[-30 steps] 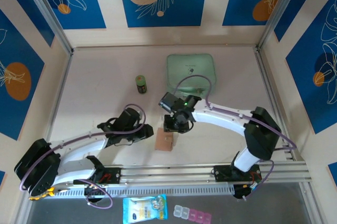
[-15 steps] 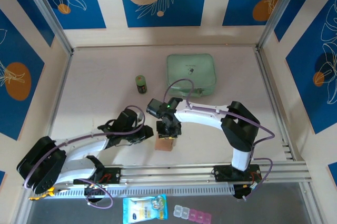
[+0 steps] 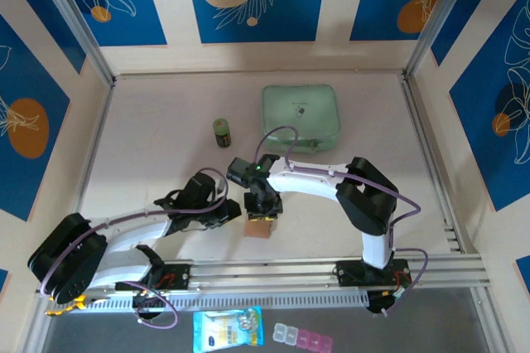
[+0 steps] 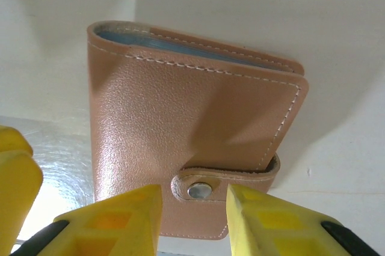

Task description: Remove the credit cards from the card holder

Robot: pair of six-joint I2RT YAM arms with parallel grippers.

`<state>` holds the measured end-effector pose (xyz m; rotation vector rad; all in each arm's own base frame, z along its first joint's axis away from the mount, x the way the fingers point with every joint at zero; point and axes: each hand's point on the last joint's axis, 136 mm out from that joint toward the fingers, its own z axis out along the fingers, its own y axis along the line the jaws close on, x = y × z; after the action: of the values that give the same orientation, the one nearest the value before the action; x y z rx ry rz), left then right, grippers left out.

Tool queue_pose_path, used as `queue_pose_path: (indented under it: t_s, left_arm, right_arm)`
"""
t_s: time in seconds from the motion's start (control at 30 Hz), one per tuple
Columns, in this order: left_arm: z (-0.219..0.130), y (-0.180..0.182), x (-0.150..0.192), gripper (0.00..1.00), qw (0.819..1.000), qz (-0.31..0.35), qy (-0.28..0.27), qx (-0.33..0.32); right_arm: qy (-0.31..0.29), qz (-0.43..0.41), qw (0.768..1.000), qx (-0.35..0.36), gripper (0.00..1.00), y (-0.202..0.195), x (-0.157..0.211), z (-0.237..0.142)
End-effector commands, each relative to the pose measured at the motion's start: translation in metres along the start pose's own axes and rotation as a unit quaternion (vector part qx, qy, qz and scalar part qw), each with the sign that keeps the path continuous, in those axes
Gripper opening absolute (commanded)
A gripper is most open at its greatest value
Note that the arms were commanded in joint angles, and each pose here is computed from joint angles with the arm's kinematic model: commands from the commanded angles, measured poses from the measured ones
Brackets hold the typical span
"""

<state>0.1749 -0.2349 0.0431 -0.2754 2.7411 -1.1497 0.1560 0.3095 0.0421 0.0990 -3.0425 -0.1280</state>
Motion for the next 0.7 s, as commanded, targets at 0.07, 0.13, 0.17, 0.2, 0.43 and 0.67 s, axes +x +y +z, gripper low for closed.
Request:
queue_pose_path:
  t_s: [0.07, 0.13, 0.17, 0.2, 0.43, 0.67]
  left_arm:
    - [0.001, 0.004, 0.002, 0.22, 1.000, -0.012, 0.006, 0.003]
    - [0.001, 0.004, 0.002, 0.21, 1.000, -0.012, 0.007, 0.004]
    - [0.001, 0.003, 0.002, 0.21, 1.000, -0.012, 0.008, 0.005]
    - [0.001, 0.003, 0.002, 0.20, 1.000, -0.011, 0.010, 0.006]
    - [0.002, -0.001, 0.004, 0.18, 1.000, -0.010, 0.018, 0.015]
    - [0.004, -0.006, 0.006, 0.17, 0.999, -0.009, 0.030, 0.024]
  right_arm:
    - [0.011, 0.003, 1.000, 0.011, 0.35, 0.002, 0.004, 0.004]
    - [0.013, 0.003, 1.000, 0.012, 0.35, 0.003, 0.004, 0.006]
    - [0.014, 0.004, 1.000, 0.013, 0.35, 0.003, 0.004, 0.007]
    - [0.015, 0.004, 1.000, 0.014, 0.35, 0.002, 0.004, 0.010]
    - [0.022, 0.009, 1.000, 0.014, 0.31, 0.002, 0.006, 0.018]
    - [0.019, 0.011, 1.000, 0.009, 0.23, 0.000, 0.007, 0.018]
